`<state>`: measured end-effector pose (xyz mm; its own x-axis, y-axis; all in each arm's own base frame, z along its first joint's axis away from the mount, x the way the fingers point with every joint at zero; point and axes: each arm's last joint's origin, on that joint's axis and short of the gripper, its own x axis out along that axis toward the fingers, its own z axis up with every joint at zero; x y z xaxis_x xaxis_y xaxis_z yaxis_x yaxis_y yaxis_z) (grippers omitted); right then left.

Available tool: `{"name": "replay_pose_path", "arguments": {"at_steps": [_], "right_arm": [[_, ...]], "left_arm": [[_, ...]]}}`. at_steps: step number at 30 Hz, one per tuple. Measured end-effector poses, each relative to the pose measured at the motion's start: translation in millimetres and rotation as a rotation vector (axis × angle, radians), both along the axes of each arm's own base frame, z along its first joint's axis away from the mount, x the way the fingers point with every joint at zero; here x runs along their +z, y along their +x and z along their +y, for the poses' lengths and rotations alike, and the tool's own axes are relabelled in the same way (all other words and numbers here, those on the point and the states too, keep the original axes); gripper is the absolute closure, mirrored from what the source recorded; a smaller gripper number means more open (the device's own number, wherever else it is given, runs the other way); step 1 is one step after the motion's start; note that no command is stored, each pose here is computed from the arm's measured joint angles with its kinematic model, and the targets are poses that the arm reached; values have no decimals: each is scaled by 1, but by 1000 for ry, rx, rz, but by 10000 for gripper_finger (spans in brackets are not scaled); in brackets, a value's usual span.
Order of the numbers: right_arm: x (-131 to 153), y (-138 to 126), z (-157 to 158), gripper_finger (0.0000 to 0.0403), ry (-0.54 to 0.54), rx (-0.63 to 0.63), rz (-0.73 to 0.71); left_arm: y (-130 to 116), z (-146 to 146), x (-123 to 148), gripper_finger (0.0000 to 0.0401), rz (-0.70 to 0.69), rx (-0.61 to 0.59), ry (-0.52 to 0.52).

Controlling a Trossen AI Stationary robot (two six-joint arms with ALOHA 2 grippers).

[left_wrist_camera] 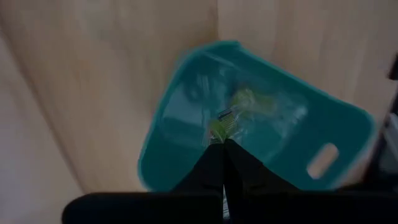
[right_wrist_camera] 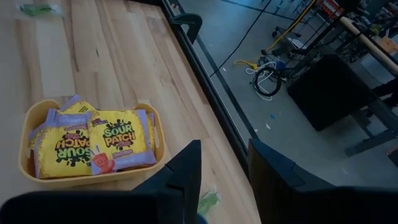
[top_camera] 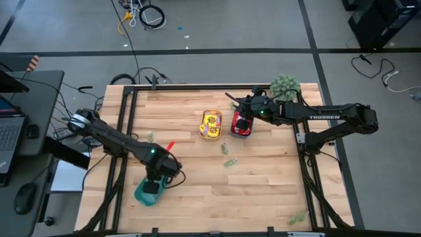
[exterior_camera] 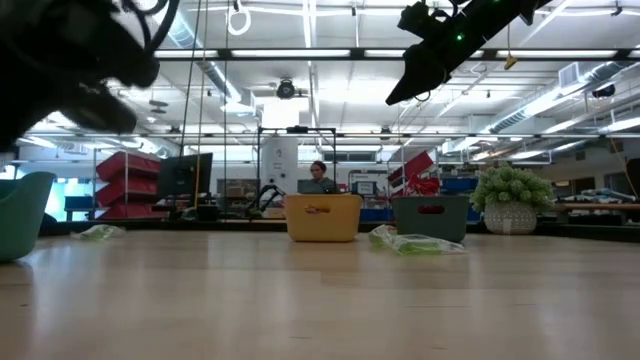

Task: Sort candy
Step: Put the green gummy into the green bin

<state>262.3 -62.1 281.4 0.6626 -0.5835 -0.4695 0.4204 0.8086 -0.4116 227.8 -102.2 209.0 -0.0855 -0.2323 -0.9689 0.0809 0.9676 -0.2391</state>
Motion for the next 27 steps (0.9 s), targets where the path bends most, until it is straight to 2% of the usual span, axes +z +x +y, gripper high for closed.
{"name": "replay_pose_path", "arguments": {"at_steps": [4, 10, 14, 21, 27], "right_arm": [[0, 0, 0, 286, 0, 0, 0], [0, 0, 0, 285, 0, -1, 0], [0, 0, 0, 288, 1, -2, -1], [0, 0, 0, 289, 2, -3, -2], [0, 0, 0, 288, 1, -2, -1]], "left_arm": [[-3, 4, -23, 401, -35, 28, 21], [-1, 25, -41, 401, -98, 99, 155], [6, 47, -43, 401, -145, 165, 278], [27, 95, -39, 401, -326, 260, 507], [45, 148, -31, 401, -500, 314, 593]]}}
